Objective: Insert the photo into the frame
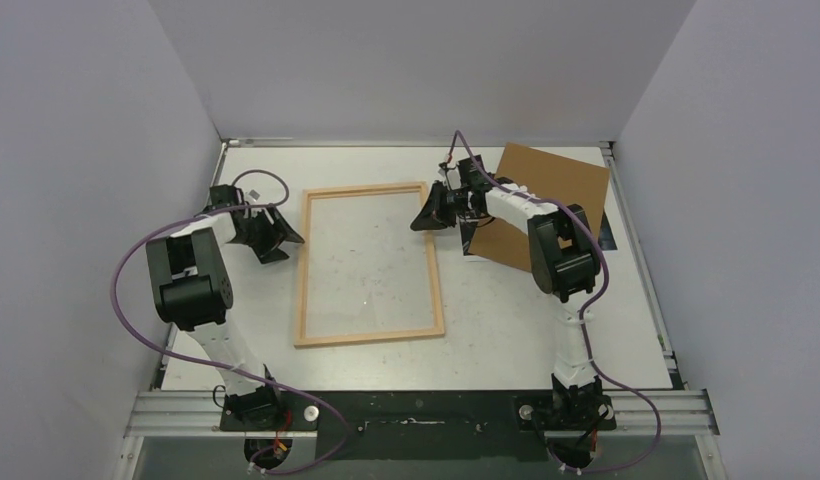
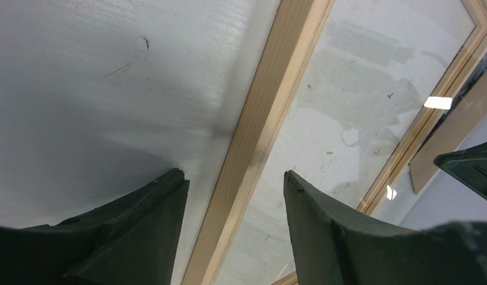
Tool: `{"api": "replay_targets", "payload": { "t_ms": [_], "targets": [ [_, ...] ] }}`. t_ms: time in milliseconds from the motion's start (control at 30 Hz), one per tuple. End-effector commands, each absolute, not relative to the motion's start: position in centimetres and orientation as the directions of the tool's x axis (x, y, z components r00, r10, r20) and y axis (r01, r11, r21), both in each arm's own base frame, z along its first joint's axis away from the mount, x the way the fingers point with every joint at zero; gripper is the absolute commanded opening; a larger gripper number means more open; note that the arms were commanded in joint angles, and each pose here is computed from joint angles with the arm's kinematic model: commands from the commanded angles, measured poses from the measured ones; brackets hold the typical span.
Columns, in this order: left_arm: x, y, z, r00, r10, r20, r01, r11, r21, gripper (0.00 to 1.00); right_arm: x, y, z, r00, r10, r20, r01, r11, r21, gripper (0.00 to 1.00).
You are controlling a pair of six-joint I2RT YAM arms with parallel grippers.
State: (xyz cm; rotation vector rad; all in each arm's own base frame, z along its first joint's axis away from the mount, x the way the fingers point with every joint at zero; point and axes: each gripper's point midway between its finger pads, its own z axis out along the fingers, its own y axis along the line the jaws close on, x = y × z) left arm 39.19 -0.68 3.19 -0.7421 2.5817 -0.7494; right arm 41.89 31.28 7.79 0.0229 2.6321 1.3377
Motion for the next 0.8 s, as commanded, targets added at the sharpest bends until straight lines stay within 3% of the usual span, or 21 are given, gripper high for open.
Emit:
{"api": "replay_targets", "payload": {
  "t_ms": [0,133,433,767],
  "targets": [
    [40.9,-0.8,4.2,-0.805,-0.554,-0.211,-0.341,0.724,-0.599,0.58,42.7,31.2,9.5,-0.966,0.073,-0.249,-0.161,0.583,0.796,0.0],
    [40.8,-0.7,3.8,-0.81,-0.549,-0.207,-0.347,0.733,-0.585,0.56,43.1,30.9,9.2,-0.966,0.068,-0.251,-0.164,0.592,0.789,0.0],
    [40.5,-0.6,2.7,-0.821,-0.539,-0.188,-0.36,0.745,-0.561,0.37,43.1,30.6,8.8,-0.967,0.063,-0.247,-0.162,0.597,0.786,0.0],
    [40.3,-1.0,1.7,-0.833,-0.528,-0.167,-0.363,0.748,-0.556,0.34,42.9,31.0,8.4,-0.97,0.069,-0.234,-0.151,0.583,0.798,0.0]
  ]
}}
